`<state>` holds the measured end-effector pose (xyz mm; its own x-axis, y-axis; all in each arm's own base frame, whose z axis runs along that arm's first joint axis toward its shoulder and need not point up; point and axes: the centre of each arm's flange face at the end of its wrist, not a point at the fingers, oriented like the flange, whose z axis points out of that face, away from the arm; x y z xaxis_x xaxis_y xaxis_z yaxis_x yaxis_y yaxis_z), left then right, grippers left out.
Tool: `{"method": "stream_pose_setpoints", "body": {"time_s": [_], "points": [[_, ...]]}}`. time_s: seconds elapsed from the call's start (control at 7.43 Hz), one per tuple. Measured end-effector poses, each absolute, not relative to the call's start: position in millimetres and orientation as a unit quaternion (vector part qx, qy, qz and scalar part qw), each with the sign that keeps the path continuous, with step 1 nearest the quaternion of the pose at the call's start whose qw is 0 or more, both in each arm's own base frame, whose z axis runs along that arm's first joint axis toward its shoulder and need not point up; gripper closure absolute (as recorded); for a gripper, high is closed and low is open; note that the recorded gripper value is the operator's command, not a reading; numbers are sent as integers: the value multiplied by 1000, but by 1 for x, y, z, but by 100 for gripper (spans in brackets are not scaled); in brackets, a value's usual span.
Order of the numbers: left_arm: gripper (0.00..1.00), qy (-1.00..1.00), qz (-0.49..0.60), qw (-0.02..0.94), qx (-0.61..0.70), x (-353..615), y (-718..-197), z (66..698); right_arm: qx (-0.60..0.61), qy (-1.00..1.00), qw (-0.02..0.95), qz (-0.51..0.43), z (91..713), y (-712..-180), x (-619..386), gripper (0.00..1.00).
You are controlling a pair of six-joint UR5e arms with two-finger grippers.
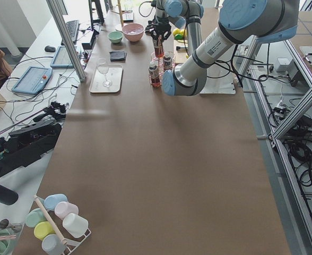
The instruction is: Take tea from basket to plate
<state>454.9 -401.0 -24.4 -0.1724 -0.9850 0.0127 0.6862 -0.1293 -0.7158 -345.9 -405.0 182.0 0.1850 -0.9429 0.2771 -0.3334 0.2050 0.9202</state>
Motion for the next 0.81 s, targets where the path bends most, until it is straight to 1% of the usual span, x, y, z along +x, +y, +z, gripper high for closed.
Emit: {"method": "stream_pose_setpoints", "body": {"time_s": [0.54,0.81], "points": [[100,293,-708,590,-254,454,-403,-24,569,-539,559,-271,182,-453,-289,100],[100,299,-715,580,-251,439,-417,-25,577,-518,579,-253,169,-493,-278,100]]}}
